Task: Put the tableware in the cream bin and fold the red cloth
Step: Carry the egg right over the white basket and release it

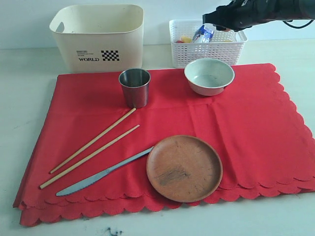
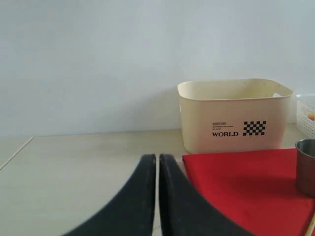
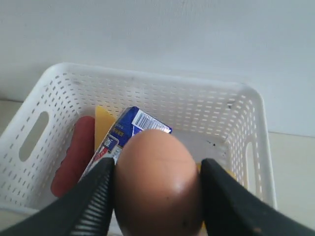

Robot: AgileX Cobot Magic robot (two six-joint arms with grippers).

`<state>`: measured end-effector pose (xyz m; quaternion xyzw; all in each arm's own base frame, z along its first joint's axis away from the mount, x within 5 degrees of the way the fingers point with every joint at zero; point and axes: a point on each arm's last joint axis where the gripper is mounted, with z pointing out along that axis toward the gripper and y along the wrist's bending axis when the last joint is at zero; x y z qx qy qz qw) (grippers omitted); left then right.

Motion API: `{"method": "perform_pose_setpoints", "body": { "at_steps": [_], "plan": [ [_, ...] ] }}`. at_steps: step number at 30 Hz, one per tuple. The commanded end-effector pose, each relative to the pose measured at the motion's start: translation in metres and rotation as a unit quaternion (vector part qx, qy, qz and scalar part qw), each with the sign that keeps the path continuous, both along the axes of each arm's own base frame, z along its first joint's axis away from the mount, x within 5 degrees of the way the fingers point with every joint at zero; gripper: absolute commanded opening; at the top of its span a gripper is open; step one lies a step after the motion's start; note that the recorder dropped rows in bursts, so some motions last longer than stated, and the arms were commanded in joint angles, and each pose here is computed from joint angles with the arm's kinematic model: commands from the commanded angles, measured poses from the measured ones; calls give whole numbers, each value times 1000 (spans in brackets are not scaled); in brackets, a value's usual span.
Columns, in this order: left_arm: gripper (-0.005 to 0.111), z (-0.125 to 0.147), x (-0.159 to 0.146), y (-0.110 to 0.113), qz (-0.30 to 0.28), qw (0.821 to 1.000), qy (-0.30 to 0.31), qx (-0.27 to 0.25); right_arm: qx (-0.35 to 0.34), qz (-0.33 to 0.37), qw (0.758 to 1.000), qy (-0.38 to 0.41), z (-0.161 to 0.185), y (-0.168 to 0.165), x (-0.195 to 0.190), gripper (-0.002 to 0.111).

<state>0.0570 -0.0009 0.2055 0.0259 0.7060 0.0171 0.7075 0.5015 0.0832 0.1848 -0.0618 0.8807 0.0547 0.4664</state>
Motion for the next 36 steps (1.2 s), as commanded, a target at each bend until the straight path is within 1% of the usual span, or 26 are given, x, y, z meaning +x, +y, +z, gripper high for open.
{"method": "perform_pose_setpoints", "body": {
  "at_steps": [1,2,3,6,7,12,15,16,20,23,27,30,36],
  "plan": [
    [5,0,-1,0,-2,1000,-3,-4,5,-6,1000,-11,-11,-1,13,11],
    [5,0,-1,0,-2,1000,-3,-4,5,-7,1000,-13,-15,0,16,19],
    [5,0,-1,0,-2,1000,-3,-4,5,-8,1000,-15,-16,0,16,22],
    [5,0,-1,0,-2,1000,-3,-4,5,-10,999,-32,-16,-1,19,42],
    [5,0,-1,0,-2,1000,-3,-4,5,-11,999,-36,-16,-1,19,47],
    [5,0,-1,0,-2,1000,-3,-4,6,-12,999,-42,-15,-1,20,58],
    [5,0,-1,0,-2,1000,-3,-4,6,-12,999,-42,-15,-1,20,72],
    [5,0,-1,0,-2,1000,-3,-4,6,-12,999,-42,-15,-1,20,73],
    [5,0,-1,0,-2,1000,-3,-4,6,-11,999,-34,-17,-1,19,74],
    [5,0,-1,0,-2,1000,-3,-4,4,-5,1000,-3,-17,0,15,74],
    [5,0,-1,0,-2,1000,-3,-4,-5,4,1000,20,-7,0,9,71],
    [5,0,-1,0,-2,1000,-3,-4,-5,8,1000,30,8,0,4,65],
    [5,0,-1,0,-2,1000,-3,-4,-5,17,998,52,40,-1,-10,45]
  ]
}}
